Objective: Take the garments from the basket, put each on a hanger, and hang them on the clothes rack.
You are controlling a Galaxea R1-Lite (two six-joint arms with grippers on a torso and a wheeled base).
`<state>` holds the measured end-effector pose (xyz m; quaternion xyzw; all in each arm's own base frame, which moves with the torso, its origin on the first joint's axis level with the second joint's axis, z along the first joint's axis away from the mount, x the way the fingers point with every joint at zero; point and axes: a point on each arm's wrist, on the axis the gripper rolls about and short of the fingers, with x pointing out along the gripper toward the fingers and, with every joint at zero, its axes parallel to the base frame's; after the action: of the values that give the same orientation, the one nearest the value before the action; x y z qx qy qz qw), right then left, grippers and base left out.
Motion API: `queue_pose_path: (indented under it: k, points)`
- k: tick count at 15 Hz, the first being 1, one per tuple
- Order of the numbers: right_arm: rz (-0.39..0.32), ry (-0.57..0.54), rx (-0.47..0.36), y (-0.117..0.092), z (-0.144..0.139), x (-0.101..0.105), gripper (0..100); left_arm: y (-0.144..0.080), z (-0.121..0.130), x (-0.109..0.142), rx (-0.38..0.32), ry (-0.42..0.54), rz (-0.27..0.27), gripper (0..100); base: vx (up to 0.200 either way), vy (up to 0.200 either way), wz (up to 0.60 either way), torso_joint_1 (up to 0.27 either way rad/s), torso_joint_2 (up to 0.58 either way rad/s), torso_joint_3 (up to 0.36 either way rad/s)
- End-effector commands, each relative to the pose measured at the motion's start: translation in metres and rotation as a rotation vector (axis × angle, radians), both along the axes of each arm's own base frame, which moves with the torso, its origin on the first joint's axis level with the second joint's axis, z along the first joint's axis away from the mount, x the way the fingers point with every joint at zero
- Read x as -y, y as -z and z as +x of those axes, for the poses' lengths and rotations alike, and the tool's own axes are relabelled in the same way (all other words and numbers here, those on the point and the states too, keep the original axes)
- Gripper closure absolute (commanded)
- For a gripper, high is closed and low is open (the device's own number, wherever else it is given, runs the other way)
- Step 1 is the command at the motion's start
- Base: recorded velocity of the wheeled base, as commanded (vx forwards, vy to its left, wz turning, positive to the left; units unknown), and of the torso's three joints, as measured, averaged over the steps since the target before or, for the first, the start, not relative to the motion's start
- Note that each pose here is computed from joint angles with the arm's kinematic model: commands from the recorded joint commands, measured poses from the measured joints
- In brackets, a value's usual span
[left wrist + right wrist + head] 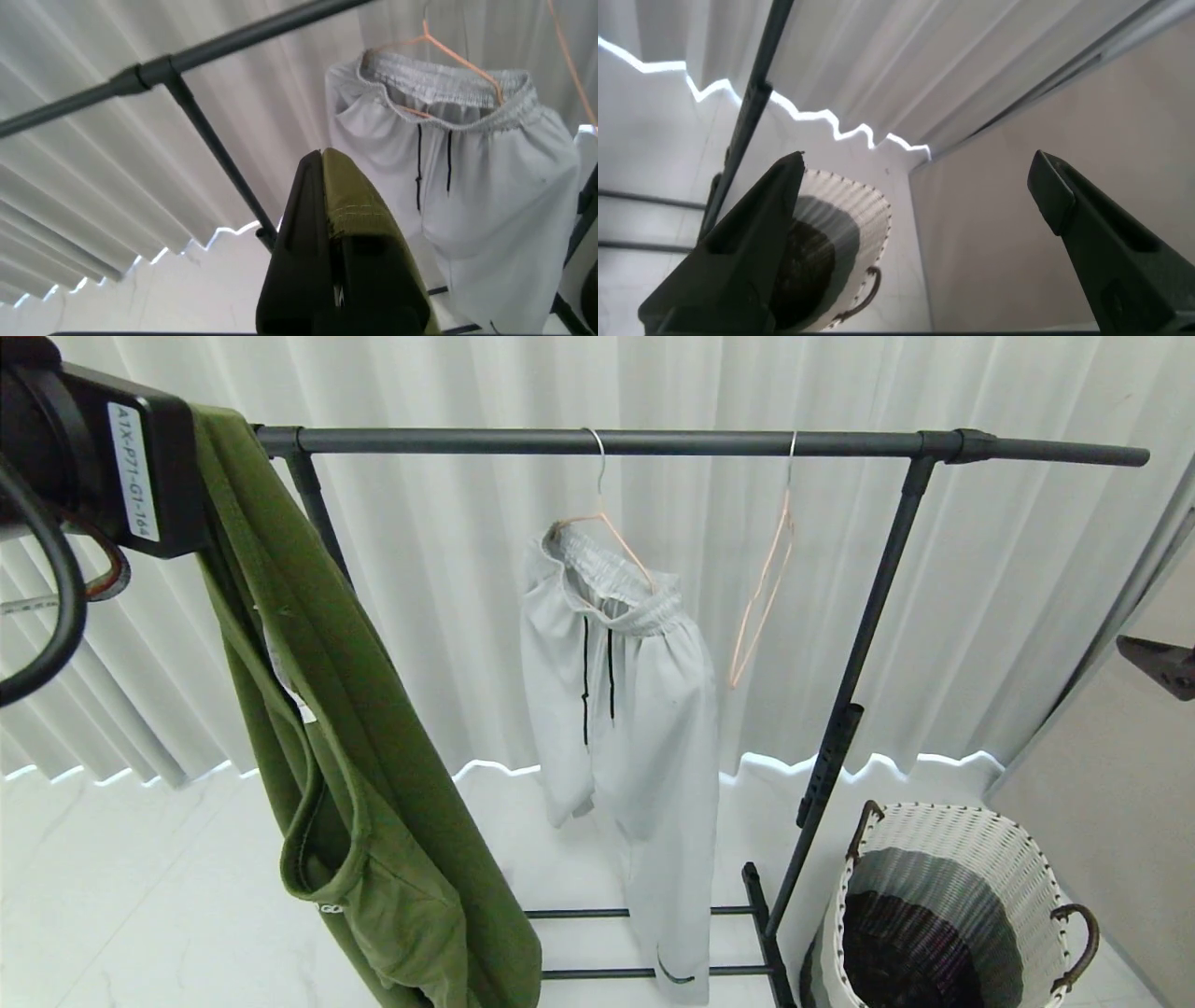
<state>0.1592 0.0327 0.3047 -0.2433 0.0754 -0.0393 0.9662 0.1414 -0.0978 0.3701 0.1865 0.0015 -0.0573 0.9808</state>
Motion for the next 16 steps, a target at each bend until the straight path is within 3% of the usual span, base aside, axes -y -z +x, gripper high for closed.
queue_pose_path:
  k: [1, 3, 12, 16]
  points:
    - [-0.001, -0.002, 0.004, 0.000, 0.000, 0.000, 0, 0.001, 0.000, 0.000, -0.001, 0.000, 0.003, 100, 0.000, 0.000, 0.00, 0.212, -0.51, -0.305]
    - [-0.004, -0.002, 0.009, -0.001, -0.001, 0.000, 0, 0.005, 0.000, 0.000, -0.012, -0.002, 0.014, 100, 0.000, 0.000, 0.00, 0.166, -0.41, -0.244]
    - [-0.003, -0.002, 0.012, -0.002, -0.002, 0.000, 0, 0.009, 0.001, 0.001, -0.023, -0.001, 0.043, 100, 0.000, 0.200, 0.00, 0.021, -0.04, -0.024]
    - [0.005, -0.034, 0.010, -0.002, -0.002, -0.001, 0, 0.015, 0.002, 0.002, -0.039, 0.001, 0.058, 100, 0.000, 0.000, 0.00, 0.000, 0.00, 0.000]
